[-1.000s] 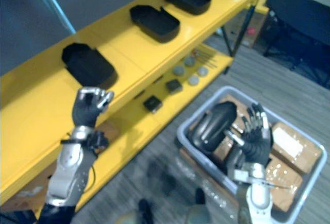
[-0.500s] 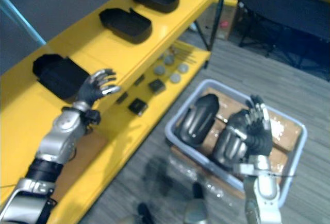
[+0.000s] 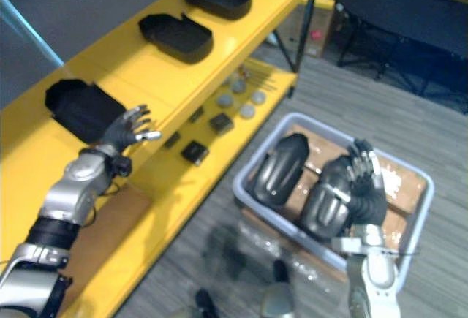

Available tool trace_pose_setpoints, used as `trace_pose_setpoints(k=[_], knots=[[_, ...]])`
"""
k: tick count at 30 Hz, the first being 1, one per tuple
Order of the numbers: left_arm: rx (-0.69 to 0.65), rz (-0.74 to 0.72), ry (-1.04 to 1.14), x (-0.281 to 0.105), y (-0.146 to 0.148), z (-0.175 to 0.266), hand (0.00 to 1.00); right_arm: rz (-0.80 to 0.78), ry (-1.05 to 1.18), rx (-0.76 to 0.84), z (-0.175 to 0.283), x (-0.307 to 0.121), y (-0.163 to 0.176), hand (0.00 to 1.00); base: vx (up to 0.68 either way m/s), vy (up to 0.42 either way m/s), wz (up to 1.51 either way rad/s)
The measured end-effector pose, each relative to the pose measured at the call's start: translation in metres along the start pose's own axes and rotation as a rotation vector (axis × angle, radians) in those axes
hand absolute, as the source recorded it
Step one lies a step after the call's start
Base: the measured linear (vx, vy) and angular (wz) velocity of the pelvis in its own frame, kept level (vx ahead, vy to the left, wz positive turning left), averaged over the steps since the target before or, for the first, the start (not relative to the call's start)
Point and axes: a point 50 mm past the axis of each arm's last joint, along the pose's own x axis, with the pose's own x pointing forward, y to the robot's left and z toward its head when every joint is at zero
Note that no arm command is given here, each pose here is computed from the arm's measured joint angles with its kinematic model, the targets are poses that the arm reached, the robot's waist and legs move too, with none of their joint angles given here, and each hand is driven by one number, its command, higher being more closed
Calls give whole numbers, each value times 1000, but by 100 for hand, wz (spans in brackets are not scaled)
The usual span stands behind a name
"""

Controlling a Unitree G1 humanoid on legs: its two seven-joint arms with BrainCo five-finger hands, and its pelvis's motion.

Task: Walk over and take plastic housings, then place them on the shelf

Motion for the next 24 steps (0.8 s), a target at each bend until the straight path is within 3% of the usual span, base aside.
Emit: trace_pose_setpoints(k=[12,24], knots=[[-62,150,86,-3,29,-18,0,0,5,-6,0,-1,-2,0,-3,0,0],[-69,250,92,3,39,-13,0,9,-36,33,9,3,2,0,-5,0,-1]])
